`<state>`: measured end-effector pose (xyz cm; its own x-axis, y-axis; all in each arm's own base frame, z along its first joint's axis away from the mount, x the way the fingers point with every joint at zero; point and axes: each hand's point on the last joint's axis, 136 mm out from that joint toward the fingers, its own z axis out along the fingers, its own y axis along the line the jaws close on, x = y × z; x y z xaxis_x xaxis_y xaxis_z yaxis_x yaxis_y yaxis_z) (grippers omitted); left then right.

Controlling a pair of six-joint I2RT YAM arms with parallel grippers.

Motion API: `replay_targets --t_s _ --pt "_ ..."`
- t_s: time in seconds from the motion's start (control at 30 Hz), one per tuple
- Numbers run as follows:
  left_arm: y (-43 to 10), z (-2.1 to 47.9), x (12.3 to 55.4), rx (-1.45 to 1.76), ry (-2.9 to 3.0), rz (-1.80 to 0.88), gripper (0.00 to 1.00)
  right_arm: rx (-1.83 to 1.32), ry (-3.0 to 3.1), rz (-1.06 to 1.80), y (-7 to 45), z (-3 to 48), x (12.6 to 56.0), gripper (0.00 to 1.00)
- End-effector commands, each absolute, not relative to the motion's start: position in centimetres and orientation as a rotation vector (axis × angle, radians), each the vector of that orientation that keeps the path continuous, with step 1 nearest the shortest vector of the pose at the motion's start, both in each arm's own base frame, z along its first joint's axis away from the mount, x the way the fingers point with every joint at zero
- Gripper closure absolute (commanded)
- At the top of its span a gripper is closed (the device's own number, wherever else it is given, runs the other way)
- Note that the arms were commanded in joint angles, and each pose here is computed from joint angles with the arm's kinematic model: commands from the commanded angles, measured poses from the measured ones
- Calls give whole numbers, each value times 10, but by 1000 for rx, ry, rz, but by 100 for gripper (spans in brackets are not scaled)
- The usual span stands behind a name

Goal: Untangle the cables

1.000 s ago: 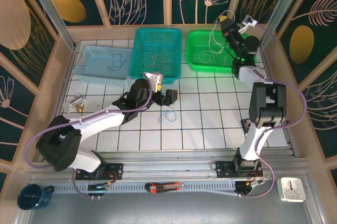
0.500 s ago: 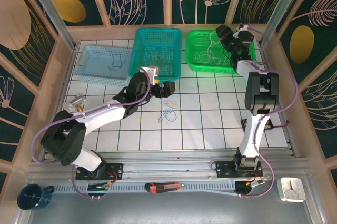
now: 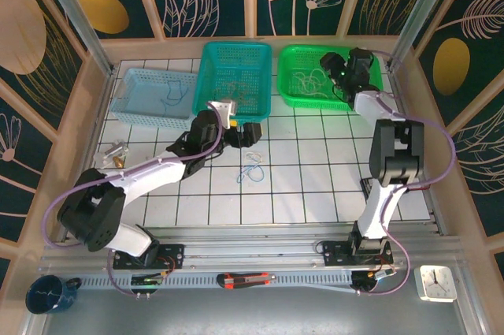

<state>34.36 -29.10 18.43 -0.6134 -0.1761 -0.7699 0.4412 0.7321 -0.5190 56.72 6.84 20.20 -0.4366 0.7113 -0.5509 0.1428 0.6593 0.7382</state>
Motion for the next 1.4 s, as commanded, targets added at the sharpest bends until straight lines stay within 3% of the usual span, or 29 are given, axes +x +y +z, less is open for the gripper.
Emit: replay_targets --t_s 0.0,0.3,0.53,0.87,1.0,1.37 --pt "-282 192 338 166 2026 -908 1 549 1908 749 90 239 538 37" --pt "-262 157 316 114 2130 -918 1 331 2023 822 164 215 444 40" --pt "-254 122 296 92 2200 -953 7 104 2131 905 220 184 384 42" --pt "-244 89 280 59 2294 -937 16 -89 2315 909 266 121 315 55" --pt "-244 82 273 68 2328 -948 24 -142 2342 917 279 110 295 60" --pt "-250 83 280 81 2334 -945 23 -179 2394 880 291 88 283 58"
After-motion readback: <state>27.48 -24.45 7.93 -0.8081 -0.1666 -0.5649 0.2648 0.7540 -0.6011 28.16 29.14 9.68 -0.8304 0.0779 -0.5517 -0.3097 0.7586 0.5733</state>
